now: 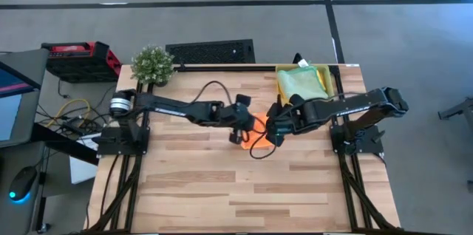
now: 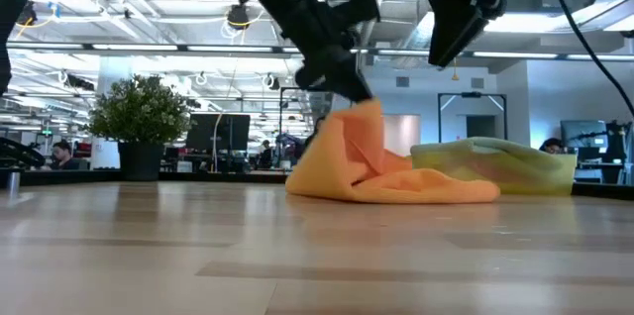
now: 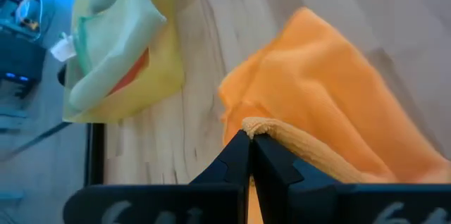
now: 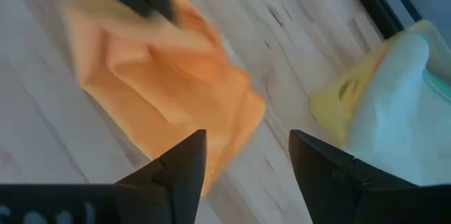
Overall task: Fold microfiber towels
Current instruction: Fold the orange towel, then put the orange towel into the bin
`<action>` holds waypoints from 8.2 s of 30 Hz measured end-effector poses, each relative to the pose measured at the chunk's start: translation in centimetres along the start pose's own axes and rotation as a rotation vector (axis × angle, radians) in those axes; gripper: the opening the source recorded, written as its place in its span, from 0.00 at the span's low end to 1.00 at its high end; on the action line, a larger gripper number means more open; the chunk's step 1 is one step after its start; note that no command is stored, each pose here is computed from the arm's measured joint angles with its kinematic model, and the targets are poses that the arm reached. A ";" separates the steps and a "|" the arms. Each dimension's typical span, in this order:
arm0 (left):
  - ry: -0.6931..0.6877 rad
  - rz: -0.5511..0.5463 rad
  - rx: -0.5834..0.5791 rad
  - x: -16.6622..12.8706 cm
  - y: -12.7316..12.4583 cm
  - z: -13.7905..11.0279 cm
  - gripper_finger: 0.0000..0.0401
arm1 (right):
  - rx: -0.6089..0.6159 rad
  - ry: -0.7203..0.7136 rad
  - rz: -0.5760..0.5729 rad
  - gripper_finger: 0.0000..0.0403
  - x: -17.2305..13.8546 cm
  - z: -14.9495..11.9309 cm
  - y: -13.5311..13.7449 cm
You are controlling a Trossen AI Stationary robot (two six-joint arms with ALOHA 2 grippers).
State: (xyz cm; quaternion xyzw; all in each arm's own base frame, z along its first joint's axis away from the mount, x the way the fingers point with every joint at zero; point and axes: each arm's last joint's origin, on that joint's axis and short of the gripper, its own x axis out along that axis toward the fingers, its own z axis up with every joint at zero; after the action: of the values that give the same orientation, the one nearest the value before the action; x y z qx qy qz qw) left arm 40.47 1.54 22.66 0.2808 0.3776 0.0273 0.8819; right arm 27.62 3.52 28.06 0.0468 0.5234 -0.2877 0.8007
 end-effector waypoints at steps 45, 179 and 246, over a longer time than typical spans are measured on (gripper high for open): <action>0.065 -0.051 0.009 3.6 -0.5 4.1 0.39 | -0.001 -0.012 -0.005 0.56 -1.2 -1.0 0.5; 0.409 0.203 -0.364 -20.6 1.9 3.2 0.39 | -0.483 0.279 -0.607 0.01 13.4 5.5 -6.6; 0.468 0.208 -0.393 -20.9 1.9 2.6 0.39 | -0.248 0.221 0.033 0.51 4.7 4.0 -12.2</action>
State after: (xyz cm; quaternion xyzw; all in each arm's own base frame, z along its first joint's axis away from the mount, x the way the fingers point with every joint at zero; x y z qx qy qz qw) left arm 27.65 -3.56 38.63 0.1283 0.5270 0.2536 0.8009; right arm 26.03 -10.04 28.60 -0.0126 0.6390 -0.2007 0.7424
